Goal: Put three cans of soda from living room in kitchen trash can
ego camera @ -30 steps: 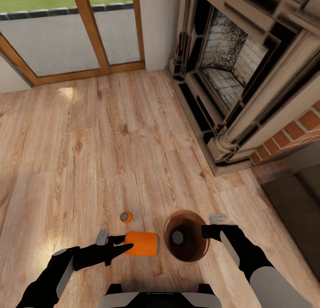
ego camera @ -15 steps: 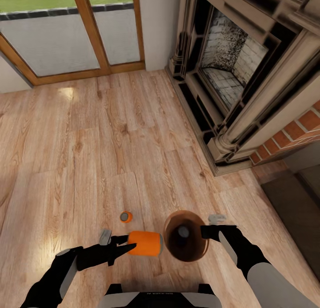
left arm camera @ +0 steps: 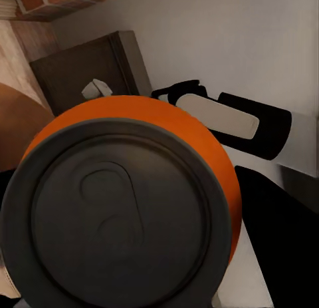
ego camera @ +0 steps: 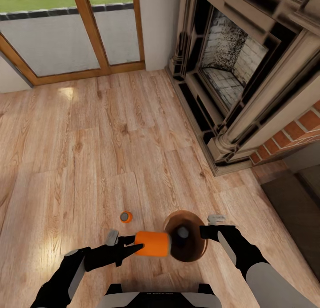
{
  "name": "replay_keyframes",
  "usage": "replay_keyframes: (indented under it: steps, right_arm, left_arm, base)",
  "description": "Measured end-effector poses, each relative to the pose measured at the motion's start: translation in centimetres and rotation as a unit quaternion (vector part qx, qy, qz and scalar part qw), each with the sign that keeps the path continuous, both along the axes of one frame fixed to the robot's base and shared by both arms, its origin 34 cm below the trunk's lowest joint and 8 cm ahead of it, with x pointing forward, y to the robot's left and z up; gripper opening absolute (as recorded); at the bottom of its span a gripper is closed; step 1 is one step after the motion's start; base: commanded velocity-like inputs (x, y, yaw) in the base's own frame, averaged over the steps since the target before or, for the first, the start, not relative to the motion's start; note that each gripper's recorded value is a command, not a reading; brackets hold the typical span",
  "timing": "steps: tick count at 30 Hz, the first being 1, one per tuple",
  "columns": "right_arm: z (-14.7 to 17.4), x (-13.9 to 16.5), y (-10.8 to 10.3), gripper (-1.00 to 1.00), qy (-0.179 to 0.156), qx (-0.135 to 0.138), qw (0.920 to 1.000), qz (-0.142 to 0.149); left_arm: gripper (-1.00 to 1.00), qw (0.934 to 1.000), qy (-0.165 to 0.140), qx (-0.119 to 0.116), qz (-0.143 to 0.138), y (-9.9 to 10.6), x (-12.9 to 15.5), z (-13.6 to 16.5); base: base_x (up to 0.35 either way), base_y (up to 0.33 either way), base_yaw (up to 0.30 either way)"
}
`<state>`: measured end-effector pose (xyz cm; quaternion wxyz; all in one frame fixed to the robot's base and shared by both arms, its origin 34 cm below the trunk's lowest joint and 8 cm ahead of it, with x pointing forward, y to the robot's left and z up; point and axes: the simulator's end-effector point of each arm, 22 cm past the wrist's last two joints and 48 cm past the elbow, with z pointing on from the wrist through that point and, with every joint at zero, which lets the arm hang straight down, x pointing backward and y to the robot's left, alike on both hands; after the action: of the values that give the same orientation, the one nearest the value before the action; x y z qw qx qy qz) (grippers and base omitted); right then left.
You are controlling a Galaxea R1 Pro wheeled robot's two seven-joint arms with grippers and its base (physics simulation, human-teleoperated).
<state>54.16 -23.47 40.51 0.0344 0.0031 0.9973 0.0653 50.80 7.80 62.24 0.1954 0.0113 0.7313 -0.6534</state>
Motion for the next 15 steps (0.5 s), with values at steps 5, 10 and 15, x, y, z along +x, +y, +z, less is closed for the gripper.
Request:
replay_keyframes:
  steps: [5, 10, 15]
  right_arm:
    - [0.0, 0.0, 0.0, -1.00, 0.000, 0.000, 1.0000, 0.000]
    - [0.0, 0.0, 0.0, -1.00, 0.000, 0.000, 1.0000, 0.000]
    - [0.0, 0.0, 0.0, -1.00, 0.000, 0.000, 1.0000, 0.000]
  left_arm:
    - [-1.00, 1.0000, 0.002, -0.006, 0.002, -0.9, 0.0, 0.1]
    - [-1.00, 0.9998, 0.010, 0.010, 0.016, -2.2, 0.5, -0.7]
    - [-1.00, 0.9993, 0.020, 0.028, 0.011, -4.6, 0.3, -1.6]
  base:
    - [0.000, 0.000, 0.000]
    - [0.000, 0.000, 0.000]
    - [0.000, 0.000, 0.000]
